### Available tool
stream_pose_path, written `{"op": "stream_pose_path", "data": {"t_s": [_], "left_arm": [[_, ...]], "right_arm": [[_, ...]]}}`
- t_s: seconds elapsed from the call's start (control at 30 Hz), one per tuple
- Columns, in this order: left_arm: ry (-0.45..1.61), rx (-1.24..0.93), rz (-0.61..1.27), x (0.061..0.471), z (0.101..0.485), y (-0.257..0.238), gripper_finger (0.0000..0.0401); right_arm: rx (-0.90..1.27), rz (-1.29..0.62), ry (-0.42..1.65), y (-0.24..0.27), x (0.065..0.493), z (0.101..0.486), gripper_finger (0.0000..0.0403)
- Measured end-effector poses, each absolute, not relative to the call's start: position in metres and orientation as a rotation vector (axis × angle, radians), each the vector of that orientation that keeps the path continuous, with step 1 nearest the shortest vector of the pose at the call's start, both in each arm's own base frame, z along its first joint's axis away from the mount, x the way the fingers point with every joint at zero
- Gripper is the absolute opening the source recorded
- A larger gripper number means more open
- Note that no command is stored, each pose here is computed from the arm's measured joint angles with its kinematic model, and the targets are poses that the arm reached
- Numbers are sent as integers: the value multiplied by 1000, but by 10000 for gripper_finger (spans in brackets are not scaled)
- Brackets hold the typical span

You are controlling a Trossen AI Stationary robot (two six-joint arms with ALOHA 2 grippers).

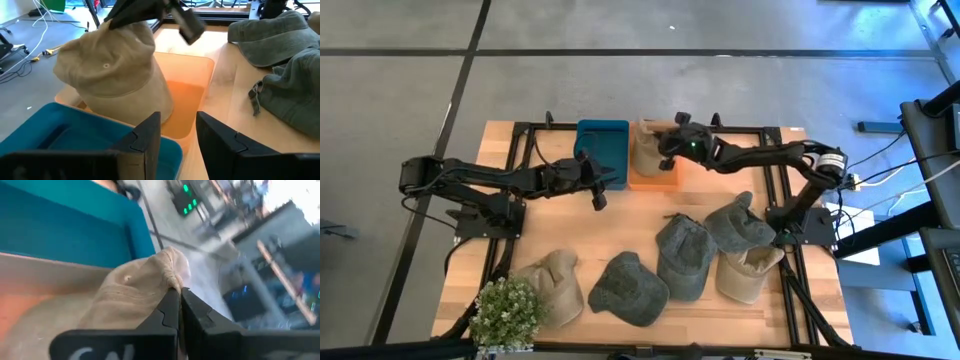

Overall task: Pick & Place hat
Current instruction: Put the middle brown cap into the orange bin

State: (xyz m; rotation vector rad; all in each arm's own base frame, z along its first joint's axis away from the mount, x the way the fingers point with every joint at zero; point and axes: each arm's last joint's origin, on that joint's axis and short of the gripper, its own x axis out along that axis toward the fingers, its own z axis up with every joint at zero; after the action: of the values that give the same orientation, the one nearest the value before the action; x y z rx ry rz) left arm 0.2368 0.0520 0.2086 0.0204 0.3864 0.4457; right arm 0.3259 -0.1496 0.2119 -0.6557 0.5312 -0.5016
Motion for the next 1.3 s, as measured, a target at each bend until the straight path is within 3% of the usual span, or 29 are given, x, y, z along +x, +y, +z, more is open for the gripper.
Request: {"op": "stream_pose_path", "data": {"t_s": [0.27, 0.57, 1.07, 1.3], "left_arm": [[387, 21, 447, 237, 209, 52, 118], [387, 18, 448, 237, 208, 52, 122], [385, 11, 449, 237, 208, 52, 119], [385, 11, 449, 237, 208, 52, 120]], "right_arm": [[-746, -258, 437, -125, 324, 234, 7], [-894, -154, 456, -128, 310, 246, 7], [-633, -316, 572, -177, 303, 211, 9], [-617, -415, 518, -196, 312, 189, 9]]}}
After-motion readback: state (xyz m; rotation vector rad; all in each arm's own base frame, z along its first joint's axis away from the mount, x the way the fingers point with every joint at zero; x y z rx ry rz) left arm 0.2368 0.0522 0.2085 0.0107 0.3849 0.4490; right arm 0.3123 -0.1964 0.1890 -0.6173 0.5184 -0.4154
